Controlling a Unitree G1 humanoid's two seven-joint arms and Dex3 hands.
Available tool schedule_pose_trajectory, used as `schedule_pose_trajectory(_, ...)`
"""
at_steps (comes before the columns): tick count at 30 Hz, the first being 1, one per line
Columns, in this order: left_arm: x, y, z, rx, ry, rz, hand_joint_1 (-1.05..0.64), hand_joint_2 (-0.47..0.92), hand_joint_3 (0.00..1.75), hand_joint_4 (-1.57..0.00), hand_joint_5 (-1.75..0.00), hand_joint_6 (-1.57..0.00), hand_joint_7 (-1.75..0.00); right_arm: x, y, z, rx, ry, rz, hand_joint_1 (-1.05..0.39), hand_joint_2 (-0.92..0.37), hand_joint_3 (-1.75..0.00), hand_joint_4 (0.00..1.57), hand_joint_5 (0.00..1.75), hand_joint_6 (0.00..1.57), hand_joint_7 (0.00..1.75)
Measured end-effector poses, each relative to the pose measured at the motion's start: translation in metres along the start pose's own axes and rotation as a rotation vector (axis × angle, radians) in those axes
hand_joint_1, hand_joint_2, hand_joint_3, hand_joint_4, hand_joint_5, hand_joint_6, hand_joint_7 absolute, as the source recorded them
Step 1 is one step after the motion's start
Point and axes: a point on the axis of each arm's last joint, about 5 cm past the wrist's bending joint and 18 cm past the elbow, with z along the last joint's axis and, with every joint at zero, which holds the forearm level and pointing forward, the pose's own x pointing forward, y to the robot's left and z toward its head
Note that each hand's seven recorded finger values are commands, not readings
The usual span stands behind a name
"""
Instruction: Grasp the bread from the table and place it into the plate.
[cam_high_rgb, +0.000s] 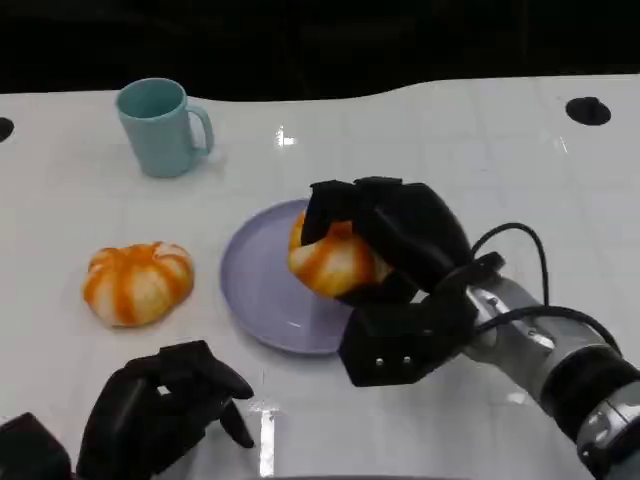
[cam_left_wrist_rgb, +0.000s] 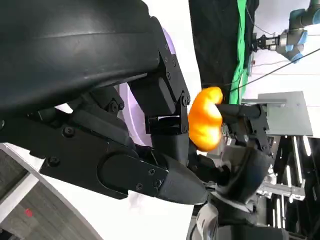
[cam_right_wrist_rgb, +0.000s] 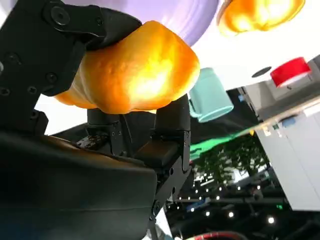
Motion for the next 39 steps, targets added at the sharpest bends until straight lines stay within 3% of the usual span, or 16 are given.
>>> schedule_pose_trajectory(4, 0.000, 0.000, 0.000, 0.000, 0.001, 0.001, -0.88, 0.92, 0.13, -1.02, -1.33, -1.06, -0.90, 0.003, 0.0032, 0.003, 0.002, 0.004, 0.021, -0.18, -0.35, -1.23, 0.90, 1.75, 0.69, 1.69)
schedule_pose_trajectory(7, -0.001, 0.000, 0.000, 0.000, 0.002, 0.006, -0.88, 0.92, 0.13, -1.02, -1.34, -1.05, -0.90, 0.004, 0.0053, 0.004, 0.015, 0.018, 0.032, -0.19, -0.39, -1.10, 0.79, 1.70, 0.76, 1.26)
schedule_pose_trajectory(8, -0.001, 0.000, 0.000, 0.000, 0.002, 0.006, -0.88, 0.92, 0.12, -1.02, -1.34, -1.05, -0.90, 0.004, 0.0064, 0.005, 0.026, 0.025, 0.038, -0.20, -0.43, -0.99, 0.75, 1.58, 0.77, 1.06)
schedule_pose_trajectory(9, -0.001, 0.000, 0.000, 0.000, 0.002, 0.006, -0.88, 0.92, 0.12, -1.02, -1.34, -1.05, -0.90, 0.005, 0.0072, 0.005, 0.037, 0.033, 0.047, -0.24, -0.52, -0.81, 0.66, 1.27, 0.73, 0.76)
schedule_pose_trajectory(10, -0.001, 0.000, 0.000, -0.001, 0.002, 0.007, -0.88, 0.92, 0.12, -1.02, -1.33, -1.05, -0.90, 0.005, 0.0076, 0.006, 0.047, 0.038, 0.060, -0.27, -0.60, -0.67, 0.63, 1.06, 0.72, 0.57)
schedule_pose_trajectory(12, -0.001, 0.000, 0.000, -0.001, 0.002, 0.007, -0.88, 0.92, 0.12, -1.02, -1.34, -1.05, -0.90, 0.006, 0.0072, 0.006, 0.046, 0.039, 0.106, -0.31, -0.70, -0.49, 0.55, 0.82, 0.69, 0.32)
schedule_pose_trajectory(15, -0.001, 0.000, -0.001, -0.001, 0.003, 0.006, -0.87, 0.92, 0.12, -1.01, -1.34, -1.05, -0.90, 0.008, 0.0051, 0.006, 0.020, 0.040, 0.161, -0.48, -0.88, -0.18, 0.28, 0.43, 0.48, 0.06)
schedule_pose_trajectory(19, -0.001, -0.001, -0.001, 0.001, 0.000, 0.004, -0.88, 0.92, 0.13, -1.01, -1.34, -1.05, -0.90, 0.013, -0.0007, 0.004, -0.103, 0.035, 0.277, -0.60, -0.92, -0.15, 0.16, 0.34, 0.39, 0.00)
schedule_pose_trajectory(22, -0.001, -0.001, 0.000, 0.006, -0.007, 0.004, -0.88, 0.92, 0.13, -1.01, -1.35, -1.04, -0.90, 0.015, -0.0049, 0.003, -0.157, 0.035, 0.315, -0.67, -0.92, -0.14, 0.12, 0.32, 0.35, 0.00)
schedule_pose_trajectory(32, -0.001, -0.001, 0.000, 0.005, -0.007, 0.004, -0.87, 0.92, 0.12, -1.00, -1.35, -1.04, -0.90, 0.019, -0.0197, 0.004, -0.203, -0.010, 0.313, -0.69, -0.92, -0.16, 0.12, 0.33, 0.32, 0.00)
schedule_pose_trajectory(39, -0.001, -0.001, 0.000, 0.005, -0.006, 0.003, -0.86, 0.92, 0.14, -1.00, -1.35, -1.03, -0.91, 0.002, -0.0266, -0.002, -0.146, -0.071, 0.275, -0.68, -0.92, -0.14, 0.17, 0.38, 0.34, 0.01)
